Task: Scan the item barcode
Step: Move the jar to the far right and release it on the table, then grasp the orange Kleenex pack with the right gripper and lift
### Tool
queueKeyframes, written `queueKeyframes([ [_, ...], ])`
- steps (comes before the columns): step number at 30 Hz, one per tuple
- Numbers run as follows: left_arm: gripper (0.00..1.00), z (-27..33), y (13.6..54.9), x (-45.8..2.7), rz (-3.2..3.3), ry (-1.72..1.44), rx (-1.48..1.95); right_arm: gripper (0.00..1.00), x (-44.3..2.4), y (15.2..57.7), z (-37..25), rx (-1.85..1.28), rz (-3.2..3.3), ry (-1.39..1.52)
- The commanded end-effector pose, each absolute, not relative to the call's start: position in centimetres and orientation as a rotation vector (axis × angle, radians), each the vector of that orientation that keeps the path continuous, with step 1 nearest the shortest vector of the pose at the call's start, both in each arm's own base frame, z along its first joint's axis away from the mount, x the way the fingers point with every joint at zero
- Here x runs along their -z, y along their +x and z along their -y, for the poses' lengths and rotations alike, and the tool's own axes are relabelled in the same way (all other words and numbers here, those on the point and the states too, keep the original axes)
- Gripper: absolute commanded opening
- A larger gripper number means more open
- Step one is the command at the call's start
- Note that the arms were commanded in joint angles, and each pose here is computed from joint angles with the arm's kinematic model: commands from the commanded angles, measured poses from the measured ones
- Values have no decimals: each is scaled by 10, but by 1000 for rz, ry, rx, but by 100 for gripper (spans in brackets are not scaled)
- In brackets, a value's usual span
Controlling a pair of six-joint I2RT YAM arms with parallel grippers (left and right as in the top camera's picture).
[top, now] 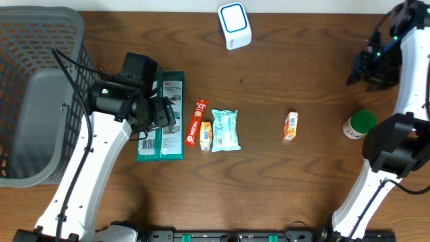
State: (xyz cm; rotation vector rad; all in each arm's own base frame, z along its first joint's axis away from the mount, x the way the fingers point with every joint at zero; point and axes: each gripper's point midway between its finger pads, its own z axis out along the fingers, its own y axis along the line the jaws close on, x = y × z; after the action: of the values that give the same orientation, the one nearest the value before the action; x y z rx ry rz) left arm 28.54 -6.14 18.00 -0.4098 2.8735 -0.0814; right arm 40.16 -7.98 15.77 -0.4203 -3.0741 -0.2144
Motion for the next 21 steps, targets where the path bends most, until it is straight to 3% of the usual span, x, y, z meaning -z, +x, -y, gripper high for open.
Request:
queueKeyframes([
  [1,85,61,286,-183,-2863,-402,74,1,-157,400,46,348,3055,-306],
  [15,85,61,286,-183,-2863,-402,74,2,-87,349,-37,281,2815,-16],
  [21,85,61,286,-183,-2863,-402,74,1,-104,340,-43,256,2980,-60],
])
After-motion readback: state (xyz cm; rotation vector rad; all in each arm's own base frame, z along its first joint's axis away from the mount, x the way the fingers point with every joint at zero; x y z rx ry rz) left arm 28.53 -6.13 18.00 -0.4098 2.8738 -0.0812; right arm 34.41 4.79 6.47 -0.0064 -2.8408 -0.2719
